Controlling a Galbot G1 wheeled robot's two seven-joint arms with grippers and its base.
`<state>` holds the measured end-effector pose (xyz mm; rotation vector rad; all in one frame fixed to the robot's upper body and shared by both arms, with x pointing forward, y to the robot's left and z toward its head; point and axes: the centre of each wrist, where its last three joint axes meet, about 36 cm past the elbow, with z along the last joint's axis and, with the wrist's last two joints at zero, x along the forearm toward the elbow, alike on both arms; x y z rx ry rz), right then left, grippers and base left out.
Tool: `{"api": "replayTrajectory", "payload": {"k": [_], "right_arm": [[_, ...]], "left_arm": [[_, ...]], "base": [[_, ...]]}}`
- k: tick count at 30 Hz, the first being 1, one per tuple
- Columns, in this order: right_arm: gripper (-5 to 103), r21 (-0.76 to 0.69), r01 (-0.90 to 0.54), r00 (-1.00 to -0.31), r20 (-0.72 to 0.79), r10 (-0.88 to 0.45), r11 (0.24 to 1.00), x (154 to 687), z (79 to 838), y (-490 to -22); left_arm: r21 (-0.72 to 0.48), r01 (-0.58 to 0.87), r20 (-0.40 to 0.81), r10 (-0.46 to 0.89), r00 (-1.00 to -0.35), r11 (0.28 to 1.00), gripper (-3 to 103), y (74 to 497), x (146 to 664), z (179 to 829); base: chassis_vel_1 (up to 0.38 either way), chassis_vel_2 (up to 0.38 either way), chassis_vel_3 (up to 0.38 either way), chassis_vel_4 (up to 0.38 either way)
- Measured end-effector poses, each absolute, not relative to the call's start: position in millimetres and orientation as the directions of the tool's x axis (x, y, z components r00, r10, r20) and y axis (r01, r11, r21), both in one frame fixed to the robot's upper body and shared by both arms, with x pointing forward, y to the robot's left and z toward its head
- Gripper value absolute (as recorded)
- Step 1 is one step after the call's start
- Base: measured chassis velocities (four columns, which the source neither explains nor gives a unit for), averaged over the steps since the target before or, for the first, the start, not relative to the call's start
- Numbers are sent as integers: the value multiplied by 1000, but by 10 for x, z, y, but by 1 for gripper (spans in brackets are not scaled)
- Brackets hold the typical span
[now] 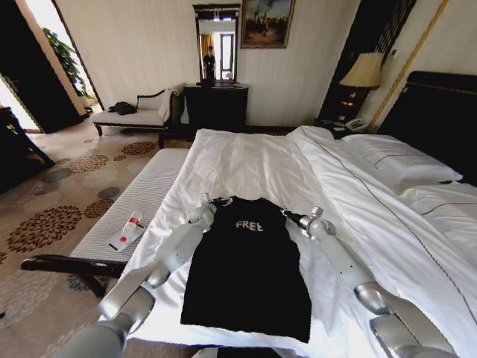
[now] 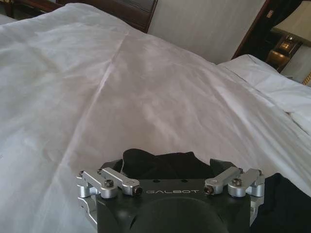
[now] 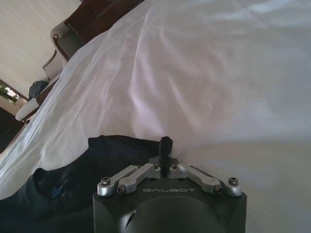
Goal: Fold the clothes on the bed.
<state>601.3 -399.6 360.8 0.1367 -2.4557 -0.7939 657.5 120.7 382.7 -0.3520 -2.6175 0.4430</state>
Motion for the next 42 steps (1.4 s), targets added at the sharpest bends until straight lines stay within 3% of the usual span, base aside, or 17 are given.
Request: {"api": "replayTrajectory", "payload": {"k": [4,11,26,27,29,33,35,41,42], "right_arm": [[1,568,71,-845,471,-253,820,6007,3621,-4014],[1,569,75,-845,472,-251,819,6002,3611,-4022],[1,575,70,-842,473,-261,815,6019,3593,-3967],[1,576,73,-842,472,-259,814,6018,3590,-3981],[1,577,74,-842,473,-259,814,6017,3585,-3987],[1,576,76,-843,473,-256,814,6012,3585,-4012],[1,575,76,-843,473,-255,814,6011,3586,-4016],[1,574,74,-845,470,-254,815,6009,3608,-4036],[1,574,74,-845,470,-254,815,6009,3608,-4036]], "left_arm": [[-359,160,395,305,-867,920,100,1293,6576,3790],[-346,156,406,298,-864,925,100,1474,6605,3709],[-392,167,421,338,-842,905,99,1217,6756,3618],[-385,166,431,335,-838,908,92,1248,6746,3594],[-383,165,434,334,-837,909,92,1260,6744,3584],[-388,162,434,335,-836,907,72,1285,6754,3567],[-388,165,430,336,-838,907,72,1278,6758,3570],[-382,174,409,335,-849,907,44,1256,6768,3576],[-382,174,409,335,-849,907,44,1256,6768,3576]], "base": [[0,0,0,0],[0,0,0,0],[0,0,0,0],[0,0,0,0],[0,0,0,0],[0,0,0,0],[0,0,0,0],[0,0,0,0],[0,0,0,0]]}}
